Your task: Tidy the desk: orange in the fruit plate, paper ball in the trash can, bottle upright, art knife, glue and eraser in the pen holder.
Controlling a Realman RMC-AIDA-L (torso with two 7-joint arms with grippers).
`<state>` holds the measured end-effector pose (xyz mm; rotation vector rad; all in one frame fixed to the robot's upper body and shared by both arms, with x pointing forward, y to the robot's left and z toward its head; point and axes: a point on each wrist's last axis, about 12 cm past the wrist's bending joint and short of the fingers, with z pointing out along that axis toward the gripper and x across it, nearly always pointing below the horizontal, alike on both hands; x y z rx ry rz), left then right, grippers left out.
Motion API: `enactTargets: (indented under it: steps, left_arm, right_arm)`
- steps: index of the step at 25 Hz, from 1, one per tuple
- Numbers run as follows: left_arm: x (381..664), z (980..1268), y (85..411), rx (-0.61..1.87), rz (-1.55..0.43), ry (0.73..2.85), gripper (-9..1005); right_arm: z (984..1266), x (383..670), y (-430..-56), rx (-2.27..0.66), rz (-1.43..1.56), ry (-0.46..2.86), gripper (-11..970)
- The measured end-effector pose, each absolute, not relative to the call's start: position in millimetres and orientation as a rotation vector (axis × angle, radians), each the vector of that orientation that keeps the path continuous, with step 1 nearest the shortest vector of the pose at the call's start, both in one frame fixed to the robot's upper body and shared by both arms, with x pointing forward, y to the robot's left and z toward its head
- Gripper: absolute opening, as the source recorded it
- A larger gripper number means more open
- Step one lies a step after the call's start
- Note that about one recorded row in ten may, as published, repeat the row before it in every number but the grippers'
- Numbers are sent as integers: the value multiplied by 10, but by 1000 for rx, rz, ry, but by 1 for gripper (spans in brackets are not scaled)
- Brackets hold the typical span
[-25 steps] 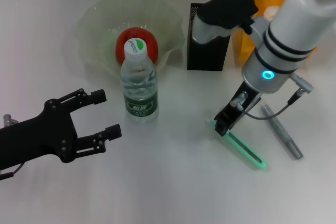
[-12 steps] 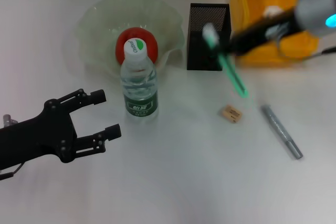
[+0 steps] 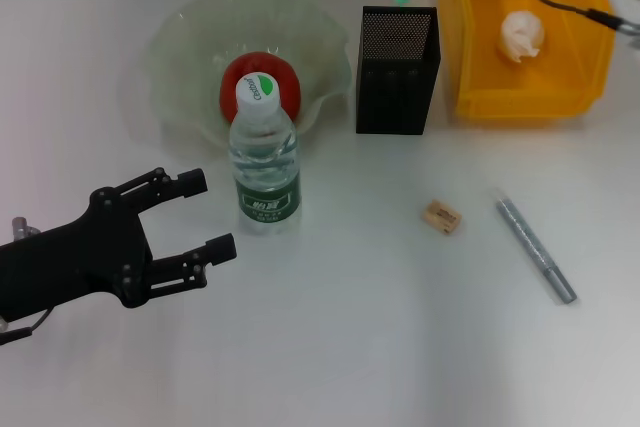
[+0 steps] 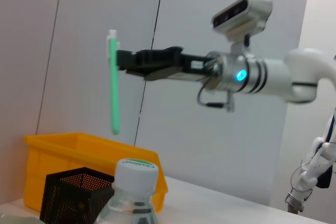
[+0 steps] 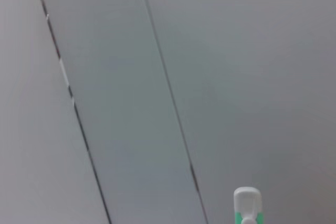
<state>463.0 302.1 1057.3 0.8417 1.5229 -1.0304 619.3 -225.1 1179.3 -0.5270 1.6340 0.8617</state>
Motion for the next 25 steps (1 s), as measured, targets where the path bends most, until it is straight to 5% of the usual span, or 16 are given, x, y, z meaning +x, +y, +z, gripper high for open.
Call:
enactTargets:
  steps: [6, 21, 25]
  left_arm:
    - [4620, 10565, 2991, 833, -1039, 1517, 847]
    - [4614, 10558, 3001, 809, -1027, 1518, 847]
    - [4610, 10560, 2996, 810, -1032, 1515, 847]
  right_arm:
    - [11382, 6400, -2141, -446, 813, 1641, 174]
    - [11141, 6357, -2137, -408, 796, 1725, 177]
    - [11150, 6345, -2148, -401, 817, 1725, 347]
